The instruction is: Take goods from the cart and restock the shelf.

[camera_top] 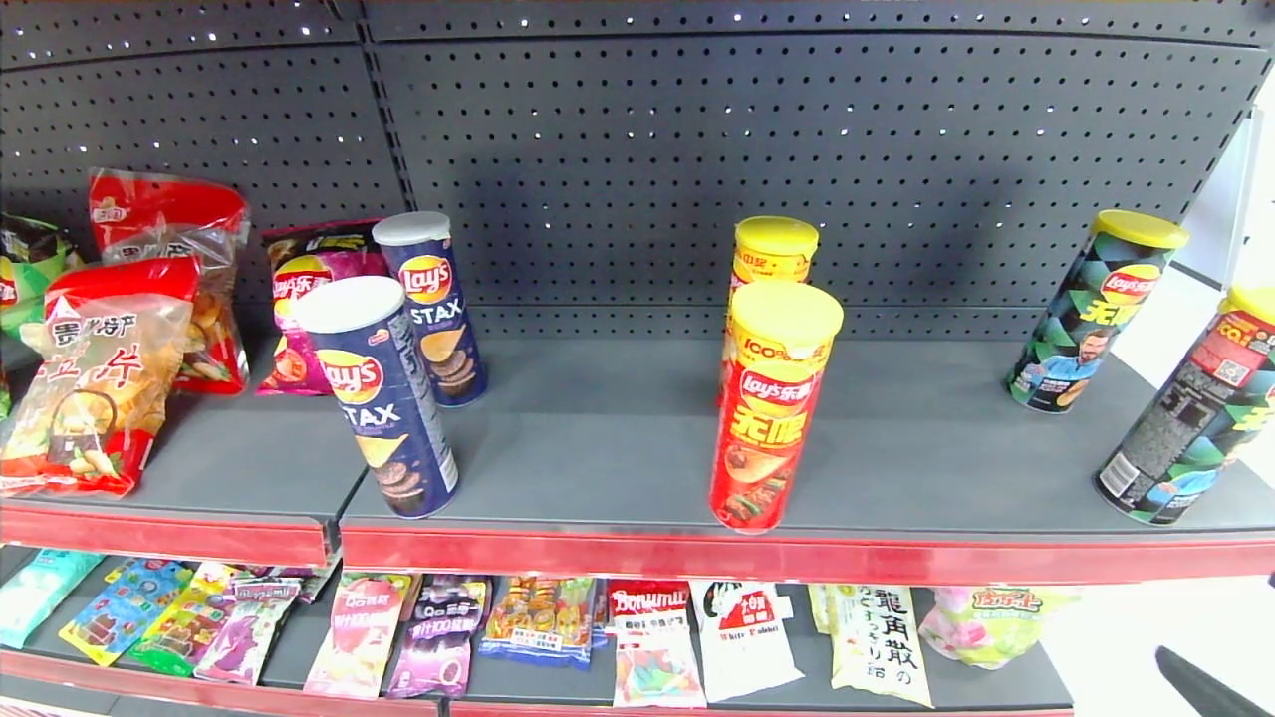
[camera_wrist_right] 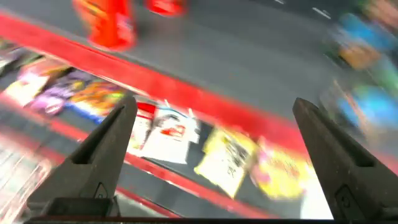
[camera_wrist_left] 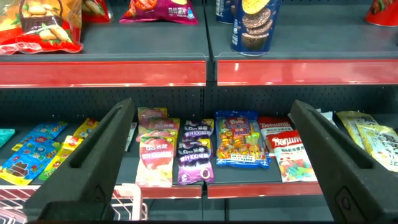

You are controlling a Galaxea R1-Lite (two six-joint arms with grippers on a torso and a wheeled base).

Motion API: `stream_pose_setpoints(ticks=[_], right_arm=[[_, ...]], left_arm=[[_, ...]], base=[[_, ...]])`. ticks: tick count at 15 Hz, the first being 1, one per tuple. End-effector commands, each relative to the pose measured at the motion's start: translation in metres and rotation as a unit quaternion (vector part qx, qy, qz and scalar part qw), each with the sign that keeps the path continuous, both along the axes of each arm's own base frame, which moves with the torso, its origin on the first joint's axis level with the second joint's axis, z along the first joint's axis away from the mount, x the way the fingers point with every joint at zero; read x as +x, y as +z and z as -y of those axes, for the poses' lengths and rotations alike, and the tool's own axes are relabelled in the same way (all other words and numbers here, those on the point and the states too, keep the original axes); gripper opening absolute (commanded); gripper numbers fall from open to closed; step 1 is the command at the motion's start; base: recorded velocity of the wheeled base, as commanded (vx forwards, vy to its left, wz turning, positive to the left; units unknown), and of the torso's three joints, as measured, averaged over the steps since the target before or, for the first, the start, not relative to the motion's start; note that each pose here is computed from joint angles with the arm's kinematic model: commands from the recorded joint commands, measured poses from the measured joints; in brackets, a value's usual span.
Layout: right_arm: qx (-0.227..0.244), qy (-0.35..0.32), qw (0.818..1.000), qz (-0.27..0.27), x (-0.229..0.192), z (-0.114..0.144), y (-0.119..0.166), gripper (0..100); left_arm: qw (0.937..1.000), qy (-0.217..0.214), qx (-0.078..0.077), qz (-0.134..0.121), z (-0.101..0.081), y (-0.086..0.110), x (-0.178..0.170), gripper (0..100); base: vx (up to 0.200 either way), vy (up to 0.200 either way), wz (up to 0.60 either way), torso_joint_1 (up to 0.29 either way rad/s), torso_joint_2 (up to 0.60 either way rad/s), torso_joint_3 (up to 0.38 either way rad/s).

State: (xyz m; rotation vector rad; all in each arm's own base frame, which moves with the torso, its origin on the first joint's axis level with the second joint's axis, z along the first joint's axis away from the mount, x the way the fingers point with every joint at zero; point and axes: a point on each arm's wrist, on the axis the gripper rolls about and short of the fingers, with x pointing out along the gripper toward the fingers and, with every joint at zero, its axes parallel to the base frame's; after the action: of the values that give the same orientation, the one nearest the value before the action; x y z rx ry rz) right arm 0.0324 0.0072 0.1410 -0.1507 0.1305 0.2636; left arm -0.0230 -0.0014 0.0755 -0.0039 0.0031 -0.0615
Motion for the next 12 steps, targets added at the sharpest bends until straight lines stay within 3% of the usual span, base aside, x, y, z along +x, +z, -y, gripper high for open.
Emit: stream_pose_setpoints(ticks=[1, 4, 5, 12], right_arm=[[0.035, -0.072, 0.995, 0.058, -0.052, 0.006, -0.048, 100], [0.057, -0.115, 0.989, 0.069, -0.056, 0.007, -0.064, 100], [0.09, -0.134, 0.985, 0.061, -0.055, 0.007, -0.066, 100], [0.079, -0.136, 0.986, 0.062, -0.055, 0.007, -0.066, 100]], left_arm=[[1.0, 0.0, 0.0, 0.0, 0.0, 0.0, 0.0, 100], [1.0, 0.0, 0.0, 0.001, 0.0, 0.0, 0.0, 100], [1.0, 0.0, 0.0, 0.0, 0.0, 0.0, 0.0, 100], [1.0, 0.0, 0.0, 0.0, 0.0, 0.0, 0.0, 100]], base=[[0.0, 0.0, 0.0, 0.0, 0.0, 0.0], [0.0, 0.0, 0.0, 0.0, 0.0, 0.0], [0.0, 0.0, 0.0, 0.0, 0.0, 0.0], [0.0, 0.0, 0.0, 0.0, 0.0, 0.0]])
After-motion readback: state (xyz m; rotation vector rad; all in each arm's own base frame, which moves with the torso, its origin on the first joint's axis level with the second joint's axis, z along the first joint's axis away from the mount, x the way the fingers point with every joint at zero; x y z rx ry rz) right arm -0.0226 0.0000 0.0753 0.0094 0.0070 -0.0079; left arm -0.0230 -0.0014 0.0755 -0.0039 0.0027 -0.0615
